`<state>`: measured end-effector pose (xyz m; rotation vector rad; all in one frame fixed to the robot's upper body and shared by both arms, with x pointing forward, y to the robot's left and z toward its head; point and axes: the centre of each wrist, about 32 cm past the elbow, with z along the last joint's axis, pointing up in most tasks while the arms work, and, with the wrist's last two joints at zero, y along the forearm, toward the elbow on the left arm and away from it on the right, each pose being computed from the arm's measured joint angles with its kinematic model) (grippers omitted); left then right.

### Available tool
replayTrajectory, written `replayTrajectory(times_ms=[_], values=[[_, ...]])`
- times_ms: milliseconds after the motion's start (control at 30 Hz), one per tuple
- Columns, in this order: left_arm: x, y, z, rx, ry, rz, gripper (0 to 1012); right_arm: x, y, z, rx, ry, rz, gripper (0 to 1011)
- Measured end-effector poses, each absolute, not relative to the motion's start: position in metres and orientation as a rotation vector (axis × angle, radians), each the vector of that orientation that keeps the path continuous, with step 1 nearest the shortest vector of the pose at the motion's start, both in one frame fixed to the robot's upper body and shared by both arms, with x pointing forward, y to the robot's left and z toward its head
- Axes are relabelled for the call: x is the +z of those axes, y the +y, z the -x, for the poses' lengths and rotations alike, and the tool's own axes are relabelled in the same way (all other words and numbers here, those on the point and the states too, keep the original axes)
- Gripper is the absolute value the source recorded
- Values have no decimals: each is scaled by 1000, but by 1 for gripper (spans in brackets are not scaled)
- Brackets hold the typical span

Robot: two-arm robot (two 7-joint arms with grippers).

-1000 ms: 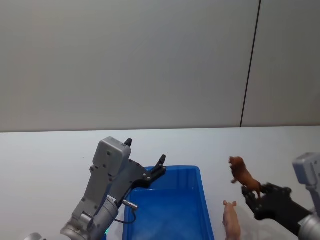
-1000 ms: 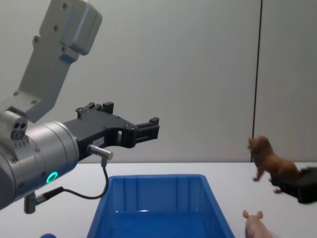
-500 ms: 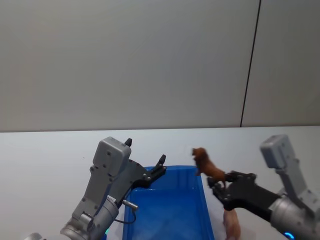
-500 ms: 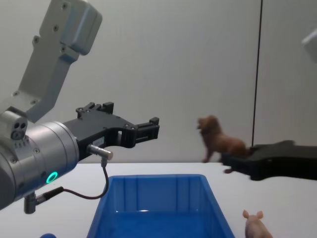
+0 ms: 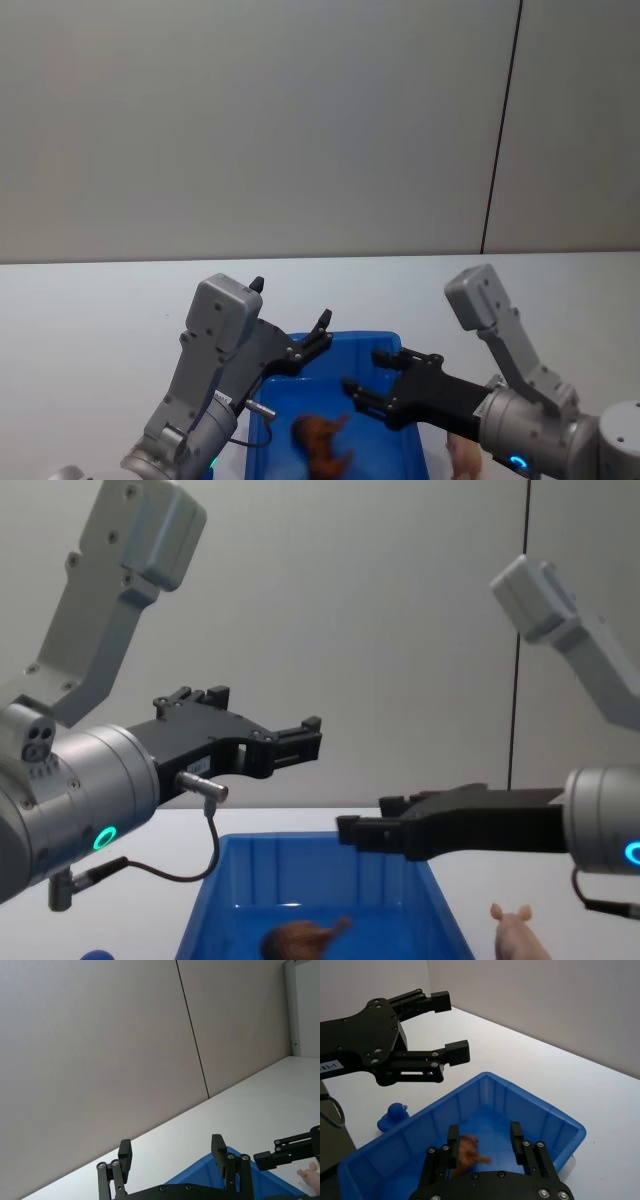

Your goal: Pick up the two dolls from the table and place them into the box.

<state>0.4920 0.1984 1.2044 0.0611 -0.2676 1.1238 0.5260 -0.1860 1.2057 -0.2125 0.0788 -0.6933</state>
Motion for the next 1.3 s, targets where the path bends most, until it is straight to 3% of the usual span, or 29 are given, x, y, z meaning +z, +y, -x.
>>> replayTrajectory(times_ms=[267,500,1300], values=[[1204,198,-492,1124,-268,-61,1001,1205,-182,-528,-692,84,212,822],[1204,198,-492,1124,-268,-61,1001,1203,-192,-520,-741,71,205,995],[1204,198,-492,1124,-268,-61,1001,1178,-235,-475,-914,102,239,1001]])
